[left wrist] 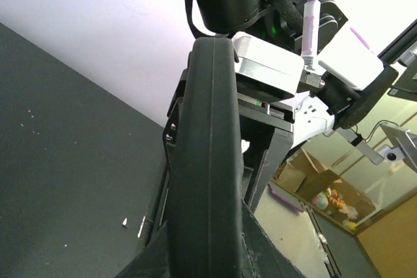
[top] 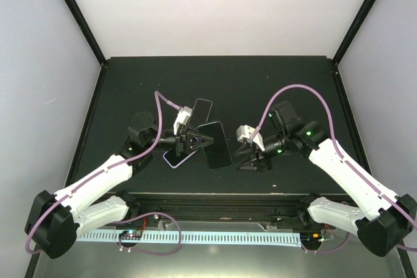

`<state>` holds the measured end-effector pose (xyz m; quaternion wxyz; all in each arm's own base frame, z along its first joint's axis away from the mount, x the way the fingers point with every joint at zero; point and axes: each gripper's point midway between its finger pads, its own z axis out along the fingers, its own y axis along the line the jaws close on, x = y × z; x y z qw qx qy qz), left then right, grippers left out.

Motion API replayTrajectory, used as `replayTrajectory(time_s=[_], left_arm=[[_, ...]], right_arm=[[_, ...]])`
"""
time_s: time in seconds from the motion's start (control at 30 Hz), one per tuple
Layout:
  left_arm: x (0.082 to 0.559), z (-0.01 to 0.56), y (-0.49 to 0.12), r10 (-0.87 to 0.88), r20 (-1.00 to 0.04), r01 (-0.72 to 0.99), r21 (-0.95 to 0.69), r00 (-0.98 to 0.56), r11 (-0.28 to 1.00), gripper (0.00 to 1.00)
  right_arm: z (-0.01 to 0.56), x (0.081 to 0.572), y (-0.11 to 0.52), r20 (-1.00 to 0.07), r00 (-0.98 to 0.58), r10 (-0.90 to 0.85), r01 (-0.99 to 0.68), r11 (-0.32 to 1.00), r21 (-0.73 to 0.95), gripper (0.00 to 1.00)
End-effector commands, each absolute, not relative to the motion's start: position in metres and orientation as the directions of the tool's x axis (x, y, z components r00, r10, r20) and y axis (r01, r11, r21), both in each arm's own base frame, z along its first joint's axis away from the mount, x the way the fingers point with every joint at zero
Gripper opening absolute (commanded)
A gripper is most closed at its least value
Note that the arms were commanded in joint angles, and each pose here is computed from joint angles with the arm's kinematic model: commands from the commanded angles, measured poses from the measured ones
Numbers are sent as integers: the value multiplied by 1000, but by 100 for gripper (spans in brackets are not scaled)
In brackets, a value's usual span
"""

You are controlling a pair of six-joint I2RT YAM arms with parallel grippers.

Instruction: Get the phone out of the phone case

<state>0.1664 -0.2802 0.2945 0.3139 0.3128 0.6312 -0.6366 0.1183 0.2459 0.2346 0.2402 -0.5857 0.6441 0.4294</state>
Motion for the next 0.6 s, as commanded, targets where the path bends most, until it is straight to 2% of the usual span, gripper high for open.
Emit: replayTrajectory(time_s=[0.0, 0.23, 0.57], left_arm=[[165, 314, -279, -49, -846, 848, -528, -531, -49, 1], [165, 318, -276, -80, -830, 834, -550, -552, -43, 2], [160, 320, -273, -76, -832, 836, -547, -549, -44, 2]], right_arm=[[237, 123, 250, -834, -196, -516, -967, -42, 253, 53], [243, 116, 252, -856, -172, -487, -965, -94, 247, 51], [252, 118, 266, -857, -166, -487, -955, -137, 263, 37]])
